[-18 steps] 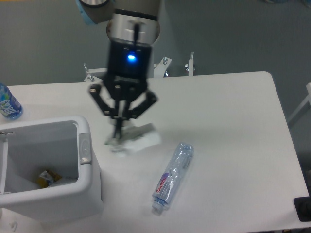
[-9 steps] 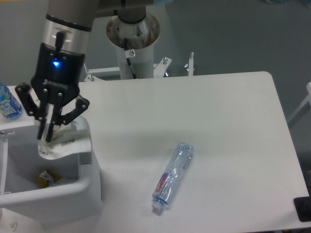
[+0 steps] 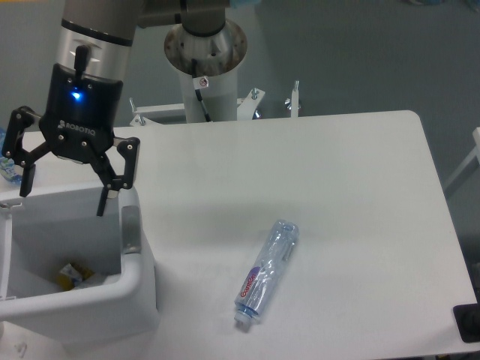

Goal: Place the trash in the trash can
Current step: 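Move the open gripper back over the clear plastic bottle and lower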

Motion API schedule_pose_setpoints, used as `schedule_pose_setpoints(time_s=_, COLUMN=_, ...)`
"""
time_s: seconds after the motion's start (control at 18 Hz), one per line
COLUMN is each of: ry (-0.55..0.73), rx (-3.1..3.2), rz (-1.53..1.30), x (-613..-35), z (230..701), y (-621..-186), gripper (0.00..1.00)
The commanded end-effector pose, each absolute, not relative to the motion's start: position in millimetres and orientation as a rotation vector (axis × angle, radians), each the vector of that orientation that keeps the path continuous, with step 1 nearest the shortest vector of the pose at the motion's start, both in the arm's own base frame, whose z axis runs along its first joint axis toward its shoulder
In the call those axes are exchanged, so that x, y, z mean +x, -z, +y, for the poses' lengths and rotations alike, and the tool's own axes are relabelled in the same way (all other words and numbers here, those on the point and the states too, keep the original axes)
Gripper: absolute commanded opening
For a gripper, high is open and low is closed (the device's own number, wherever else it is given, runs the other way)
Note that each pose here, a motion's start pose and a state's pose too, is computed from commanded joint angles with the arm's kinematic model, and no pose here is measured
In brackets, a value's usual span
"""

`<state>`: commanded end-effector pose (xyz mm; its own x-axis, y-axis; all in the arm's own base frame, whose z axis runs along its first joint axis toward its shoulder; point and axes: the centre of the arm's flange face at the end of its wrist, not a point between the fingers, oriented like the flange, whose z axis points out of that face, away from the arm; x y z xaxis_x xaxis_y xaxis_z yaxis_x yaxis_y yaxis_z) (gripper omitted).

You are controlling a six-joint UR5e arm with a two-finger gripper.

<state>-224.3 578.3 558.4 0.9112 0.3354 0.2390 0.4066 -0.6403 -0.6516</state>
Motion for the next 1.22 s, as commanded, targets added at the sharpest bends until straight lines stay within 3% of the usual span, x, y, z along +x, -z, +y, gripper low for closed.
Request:
schedule_pose_setpoints(time_s=0.28, ry=0.079, rx=-2.316, rz=-0.702, x=-325, z=565, y=-518, gripper=1.0)
schedule_pose_setpoints(time_s=0.78, ry=-0.166, rx=-2.33, rz=-0.756, x=-412, z=577, y=-478, gripper=1.0)
schedule_pose_setpoints(time_s=1.22, ry=-0.243, rx=-2.642, rz=-0.246, x=-408, z=573, y=-376, gripper=1.0)
